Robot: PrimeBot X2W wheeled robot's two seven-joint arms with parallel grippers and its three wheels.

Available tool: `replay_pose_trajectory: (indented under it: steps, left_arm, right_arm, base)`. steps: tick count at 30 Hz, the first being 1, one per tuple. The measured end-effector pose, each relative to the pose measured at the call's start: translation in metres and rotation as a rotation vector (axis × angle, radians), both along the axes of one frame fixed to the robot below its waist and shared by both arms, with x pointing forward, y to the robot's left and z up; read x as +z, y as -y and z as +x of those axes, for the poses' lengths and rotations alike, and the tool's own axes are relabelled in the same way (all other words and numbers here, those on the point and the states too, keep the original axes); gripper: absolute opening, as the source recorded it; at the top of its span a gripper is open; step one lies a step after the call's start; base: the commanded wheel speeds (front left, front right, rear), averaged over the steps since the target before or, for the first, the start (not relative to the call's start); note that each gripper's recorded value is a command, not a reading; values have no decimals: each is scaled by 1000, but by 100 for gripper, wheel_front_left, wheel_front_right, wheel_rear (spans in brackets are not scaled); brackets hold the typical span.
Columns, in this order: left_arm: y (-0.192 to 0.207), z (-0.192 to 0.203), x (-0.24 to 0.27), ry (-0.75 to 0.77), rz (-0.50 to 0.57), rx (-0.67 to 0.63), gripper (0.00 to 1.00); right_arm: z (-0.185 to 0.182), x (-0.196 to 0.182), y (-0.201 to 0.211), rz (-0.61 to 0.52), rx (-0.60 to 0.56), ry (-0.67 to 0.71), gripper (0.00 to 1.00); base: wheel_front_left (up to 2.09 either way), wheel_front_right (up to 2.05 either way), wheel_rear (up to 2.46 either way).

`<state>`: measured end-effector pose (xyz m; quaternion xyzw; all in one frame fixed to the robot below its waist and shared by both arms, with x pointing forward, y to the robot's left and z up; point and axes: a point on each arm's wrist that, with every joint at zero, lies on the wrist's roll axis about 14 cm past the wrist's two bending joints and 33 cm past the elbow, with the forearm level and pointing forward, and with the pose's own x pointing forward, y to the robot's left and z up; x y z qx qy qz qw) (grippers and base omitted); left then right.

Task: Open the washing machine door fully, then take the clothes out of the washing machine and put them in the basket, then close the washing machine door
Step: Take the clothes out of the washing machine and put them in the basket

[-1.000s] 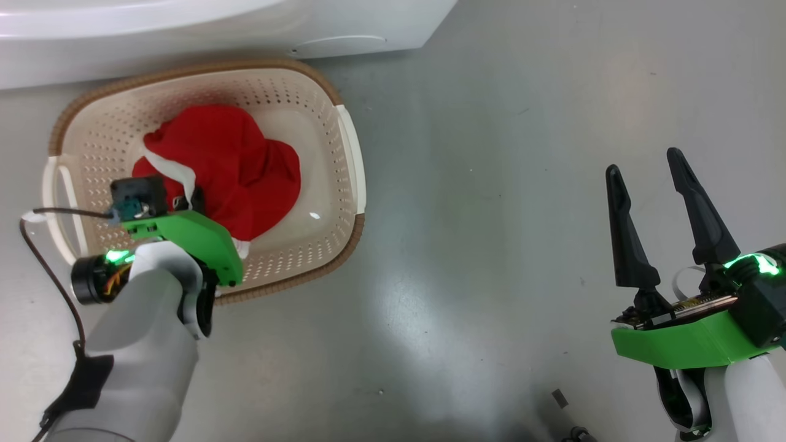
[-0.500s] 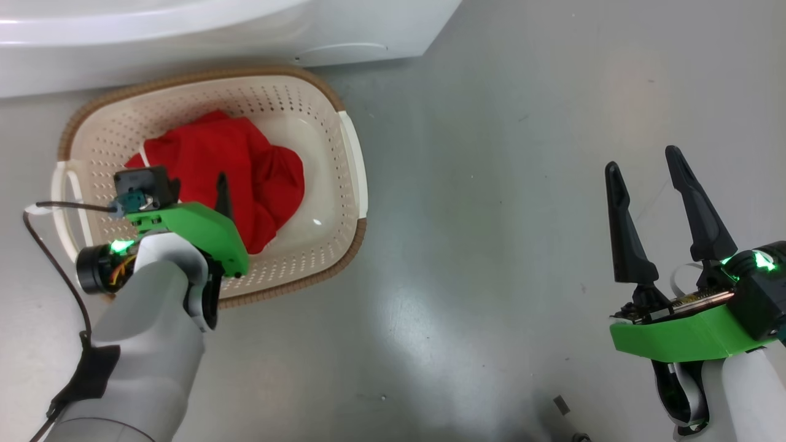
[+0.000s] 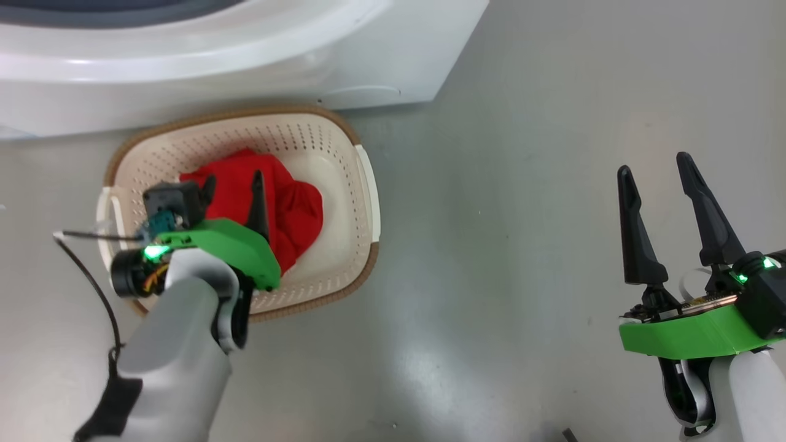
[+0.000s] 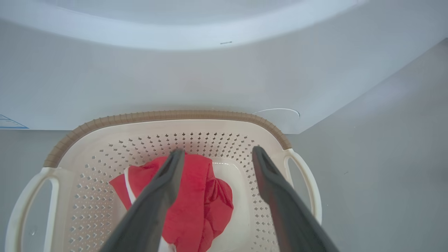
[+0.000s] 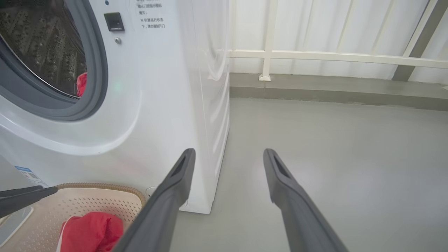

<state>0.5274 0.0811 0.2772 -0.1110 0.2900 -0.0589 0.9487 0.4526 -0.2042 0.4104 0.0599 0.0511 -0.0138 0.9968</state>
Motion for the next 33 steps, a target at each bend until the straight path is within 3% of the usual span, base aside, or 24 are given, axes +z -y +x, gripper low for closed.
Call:
replay_pose_trajectory:
  steps: [9, 21, 33]
  left_arm:
    - [-7, -23, 48, 113, -53, 84, 100]
    - [-19, -57, 120, 312, -40, 77, 100]
    - [-45, -86, 203, 547, -24, 151, 100]
  right_arm:
    - [-16, 24, 0, 7, -4, 40, 100]
    - [-40, 56, 0, 13, -8, 102, 100]
    - [-62, 84, 6, 0, -27, 165, 100]
  base:
    - [0, 0, 0]
    - [0, 0, 0]
    - [0, 0, 0]
